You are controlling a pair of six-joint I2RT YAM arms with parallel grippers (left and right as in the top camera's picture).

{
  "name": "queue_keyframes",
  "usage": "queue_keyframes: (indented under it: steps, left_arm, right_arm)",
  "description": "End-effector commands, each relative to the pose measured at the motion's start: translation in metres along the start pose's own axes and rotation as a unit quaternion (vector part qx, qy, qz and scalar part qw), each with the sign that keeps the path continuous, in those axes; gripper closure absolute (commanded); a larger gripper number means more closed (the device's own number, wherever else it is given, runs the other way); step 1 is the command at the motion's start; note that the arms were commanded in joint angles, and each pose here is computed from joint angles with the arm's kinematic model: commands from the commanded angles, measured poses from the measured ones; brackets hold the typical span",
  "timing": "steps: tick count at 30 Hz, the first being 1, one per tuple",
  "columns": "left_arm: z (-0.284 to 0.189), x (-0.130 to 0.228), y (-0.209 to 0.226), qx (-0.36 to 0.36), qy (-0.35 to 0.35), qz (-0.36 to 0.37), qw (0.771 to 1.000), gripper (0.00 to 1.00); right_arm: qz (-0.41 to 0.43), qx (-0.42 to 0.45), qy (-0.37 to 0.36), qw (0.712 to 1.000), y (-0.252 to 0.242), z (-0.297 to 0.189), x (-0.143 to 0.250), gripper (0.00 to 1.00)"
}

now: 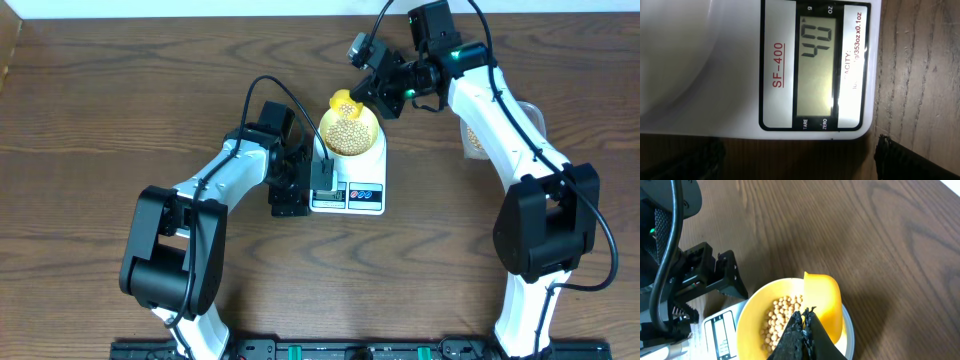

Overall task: Scoop item into bowl and weigh 50g on scale
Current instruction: 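Tilt the scoop with the right gripper to pour soybeans into the bowl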

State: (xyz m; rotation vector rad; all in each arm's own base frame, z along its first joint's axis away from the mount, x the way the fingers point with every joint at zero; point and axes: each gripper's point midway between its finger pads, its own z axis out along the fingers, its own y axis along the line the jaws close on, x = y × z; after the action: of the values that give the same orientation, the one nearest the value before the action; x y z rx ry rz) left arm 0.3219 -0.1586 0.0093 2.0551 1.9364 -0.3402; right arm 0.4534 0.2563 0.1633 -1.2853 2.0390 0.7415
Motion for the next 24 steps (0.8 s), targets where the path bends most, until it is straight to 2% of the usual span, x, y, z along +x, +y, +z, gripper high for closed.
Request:
queue_keyframes:
  steps: [1, 9, 24]
  left_arm:
    - [0.004, 0.0037, -0.0055, 0.009, 0.004, -0.008, 1.0, 0.02]
    - [0.004, 0.0037, -0.0055, 0.009, 0.004, -0.008, 1.0, 0.03]
    - [0.004, 0.0037, -0.0055, 0.009, 0.004, -0.008, 1.0, 0.02]
  right_arm:
    - [-0.02, -0.015, -0.013, 1.0, 0.0132, 0.001, -0.0119, 0.99]
    - [-0.033, -0.01, -0.017, 0.999, 0.013, 0.0014, -0.0158, 0.99]
    - [-0.007, -0.008, -0.02, 1.0, 0.011, 0.0009, -0.0177, 0.99]
